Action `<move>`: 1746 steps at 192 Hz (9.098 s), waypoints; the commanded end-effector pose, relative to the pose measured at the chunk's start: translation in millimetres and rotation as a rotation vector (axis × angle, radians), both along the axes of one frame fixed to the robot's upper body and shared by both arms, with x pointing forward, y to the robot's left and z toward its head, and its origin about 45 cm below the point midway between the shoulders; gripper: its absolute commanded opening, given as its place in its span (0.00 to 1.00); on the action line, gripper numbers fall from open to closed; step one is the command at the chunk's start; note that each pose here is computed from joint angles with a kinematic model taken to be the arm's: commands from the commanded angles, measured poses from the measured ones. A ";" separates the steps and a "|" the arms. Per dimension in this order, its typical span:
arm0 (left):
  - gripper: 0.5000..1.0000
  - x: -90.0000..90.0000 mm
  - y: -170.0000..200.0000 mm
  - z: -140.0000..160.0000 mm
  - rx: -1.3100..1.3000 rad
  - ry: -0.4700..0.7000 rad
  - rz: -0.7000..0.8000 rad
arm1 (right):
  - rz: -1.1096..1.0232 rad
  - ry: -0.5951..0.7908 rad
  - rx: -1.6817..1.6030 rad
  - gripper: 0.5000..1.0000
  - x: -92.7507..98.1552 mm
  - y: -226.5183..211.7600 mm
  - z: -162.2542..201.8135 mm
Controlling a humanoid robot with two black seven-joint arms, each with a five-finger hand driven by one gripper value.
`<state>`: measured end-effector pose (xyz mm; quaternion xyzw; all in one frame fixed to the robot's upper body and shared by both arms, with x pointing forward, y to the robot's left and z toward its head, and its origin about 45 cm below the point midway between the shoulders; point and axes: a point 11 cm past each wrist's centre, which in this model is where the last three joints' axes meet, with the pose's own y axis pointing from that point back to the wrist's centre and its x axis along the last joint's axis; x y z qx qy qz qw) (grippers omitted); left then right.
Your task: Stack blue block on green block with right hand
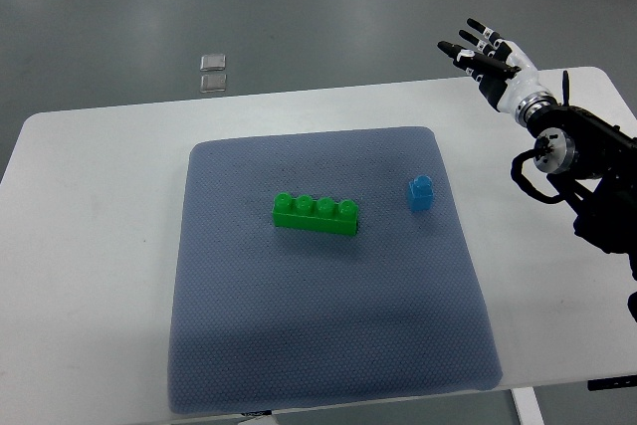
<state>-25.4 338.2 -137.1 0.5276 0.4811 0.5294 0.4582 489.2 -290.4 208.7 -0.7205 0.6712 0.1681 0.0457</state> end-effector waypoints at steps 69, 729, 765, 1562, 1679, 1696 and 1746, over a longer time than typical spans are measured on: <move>1.00 -0.7 1.1 0.1 0.002 0.000 0.007 | 0.006 0.003 -0.005 0.86 -1.8 -2.6 -2.2; 1.00 -0.9 0.1 0.0 -0.001 0.001 0.001 | 1.133 -0.051 -1.442 0.56 -68.5 55.5 -13.5; 1.00 -0.9 0.1 0.0 -0.001 0.001 0.001 | 1.128 -0.050 -1.444 0.54 -69.1 54.5 -16.1; 1.00 -1.8 0.1 0.0 -0.001 0.003 0.002 | 1.343 -0.732 -1.384 0.00 -76.1 179.3 35.9; 1.00 -0.9 0.1 0.0 -0.001 0.001 0.001 | 1.348 -0.733 -1.457 0.00 -70.6 178.1 26.7; 1.00 -0.9 0.1 0.0 -0.001 0.001 0.001 | 1.348 -0.733 -1.466 0.00 -71.6 176.1 22.2; 1.00 -1.8 0.1 0.0 -0.001 0.003 0.002 | 1.355 -0.735 -1.481 0.00 -72.4 172.1 16.2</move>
